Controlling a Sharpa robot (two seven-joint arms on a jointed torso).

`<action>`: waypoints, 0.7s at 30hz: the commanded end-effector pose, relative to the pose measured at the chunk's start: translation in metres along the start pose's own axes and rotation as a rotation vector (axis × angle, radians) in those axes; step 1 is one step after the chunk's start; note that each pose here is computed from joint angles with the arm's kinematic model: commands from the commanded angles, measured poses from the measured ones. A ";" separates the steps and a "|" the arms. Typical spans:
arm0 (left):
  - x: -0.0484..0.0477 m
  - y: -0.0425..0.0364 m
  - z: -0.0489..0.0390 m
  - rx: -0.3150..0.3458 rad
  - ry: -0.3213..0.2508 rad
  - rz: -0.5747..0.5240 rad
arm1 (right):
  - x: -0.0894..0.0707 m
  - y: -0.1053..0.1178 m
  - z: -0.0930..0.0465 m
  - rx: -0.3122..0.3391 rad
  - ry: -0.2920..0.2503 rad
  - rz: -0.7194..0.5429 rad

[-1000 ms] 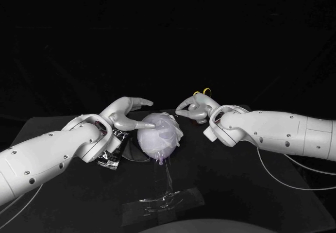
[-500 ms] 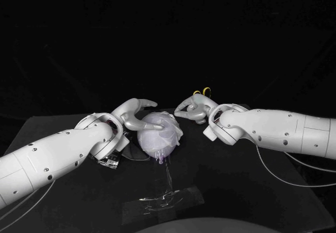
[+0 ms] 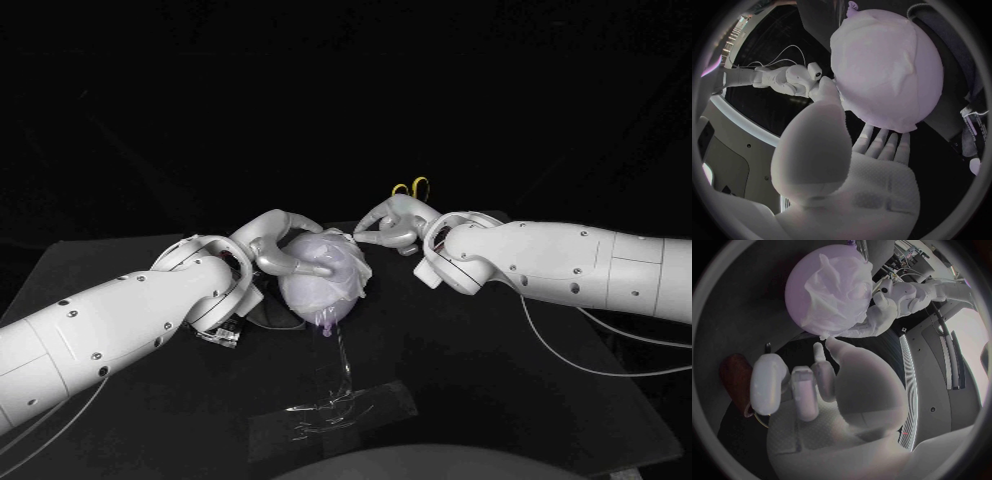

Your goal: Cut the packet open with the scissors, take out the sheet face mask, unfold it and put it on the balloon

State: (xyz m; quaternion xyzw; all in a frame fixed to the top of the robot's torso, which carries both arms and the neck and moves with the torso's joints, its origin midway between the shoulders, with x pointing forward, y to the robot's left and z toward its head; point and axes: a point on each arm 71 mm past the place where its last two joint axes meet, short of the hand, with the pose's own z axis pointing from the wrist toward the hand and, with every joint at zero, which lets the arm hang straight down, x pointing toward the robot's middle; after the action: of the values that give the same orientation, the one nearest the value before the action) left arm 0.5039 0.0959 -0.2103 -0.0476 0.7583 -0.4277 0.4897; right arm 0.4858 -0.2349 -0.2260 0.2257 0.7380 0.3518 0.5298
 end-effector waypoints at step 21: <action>0.0021 0.0099 -0.0046 -0.040 0.062 0.041 | 0.014 -0.003 0.004 0.013 0.085 0.032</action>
State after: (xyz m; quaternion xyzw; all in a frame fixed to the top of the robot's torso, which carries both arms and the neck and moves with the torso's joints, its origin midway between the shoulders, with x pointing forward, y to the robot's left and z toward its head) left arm 0.5051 0.1046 -0.2130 -0.0367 0.7705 -0.4103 0.4865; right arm 0.4862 -0.2291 -0.2366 0.2326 0.7529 0.3573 0.5014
